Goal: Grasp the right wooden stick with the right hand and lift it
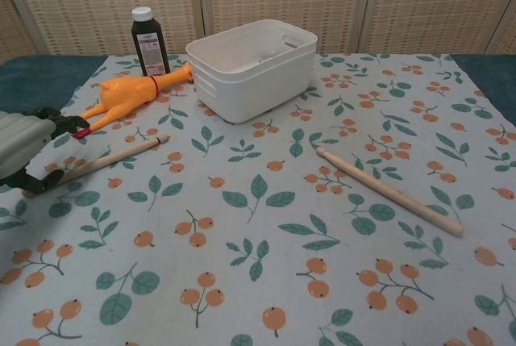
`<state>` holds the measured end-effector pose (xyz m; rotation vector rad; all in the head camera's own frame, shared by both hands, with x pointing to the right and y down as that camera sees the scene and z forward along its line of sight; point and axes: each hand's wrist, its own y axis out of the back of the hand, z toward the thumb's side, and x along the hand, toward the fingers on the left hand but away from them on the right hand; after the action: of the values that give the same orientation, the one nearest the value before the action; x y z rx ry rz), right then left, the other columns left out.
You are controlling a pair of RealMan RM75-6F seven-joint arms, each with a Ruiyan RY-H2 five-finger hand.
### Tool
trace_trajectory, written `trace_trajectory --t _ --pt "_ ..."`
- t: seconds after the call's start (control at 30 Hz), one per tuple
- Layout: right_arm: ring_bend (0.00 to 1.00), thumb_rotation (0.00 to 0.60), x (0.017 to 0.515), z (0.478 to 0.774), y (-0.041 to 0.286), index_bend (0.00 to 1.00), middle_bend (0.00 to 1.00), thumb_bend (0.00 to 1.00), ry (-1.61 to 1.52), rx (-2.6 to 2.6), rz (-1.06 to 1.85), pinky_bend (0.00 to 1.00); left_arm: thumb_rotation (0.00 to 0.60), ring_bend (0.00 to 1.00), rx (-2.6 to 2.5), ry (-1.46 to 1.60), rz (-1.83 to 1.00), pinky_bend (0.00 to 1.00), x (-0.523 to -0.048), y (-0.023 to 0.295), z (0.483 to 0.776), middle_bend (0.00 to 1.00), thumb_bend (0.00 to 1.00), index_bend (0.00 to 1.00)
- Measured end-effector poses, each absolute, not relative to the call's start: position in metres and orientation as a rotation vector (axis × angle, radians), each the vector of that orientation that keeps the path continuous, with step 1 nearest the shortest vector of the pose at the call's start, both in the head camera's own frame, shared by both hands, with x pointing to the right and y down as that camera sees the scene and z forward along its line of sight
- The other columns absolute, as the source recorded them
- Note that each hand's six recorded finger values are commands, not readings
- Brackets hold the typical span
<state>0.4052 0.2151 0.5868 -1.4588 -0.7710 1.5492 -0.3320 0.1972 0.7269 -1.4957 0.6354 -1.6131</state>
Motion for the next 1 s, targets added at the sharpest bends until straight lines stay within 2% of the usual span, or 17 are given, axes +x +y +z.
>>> trace_trajectory --t 0.17,0.5,1.0 --pt "0.00 0.600 0.406 0.583 0.214 0.00 0.03 0.41 -0.781 -1.454 1.542 0.00 0.600 0.09 -1.485 0.606 -1.667 0.20 -0.330 0.195 0.741 0.21 0.43 0.17" --pt "0.00 0.600 0.403 0.586 0.217 0.00 0.03 0.41 -0.760 -1.467 1.544 0.00 0.600 0.10 -1.494 0.592 -1.679 0.20 -0.325 0.199 0.739 0.23 0.43 0.19" --pt "0.00 0.600 0.402 0.586 0.219 0.00 0.03 0.41 -0.751 -1.473 1.544 0.00 0.600 0.26 -1.378 0.484 -1.787 0.20 -0.341 0.202 0.757 0.51 0.43 0.47"
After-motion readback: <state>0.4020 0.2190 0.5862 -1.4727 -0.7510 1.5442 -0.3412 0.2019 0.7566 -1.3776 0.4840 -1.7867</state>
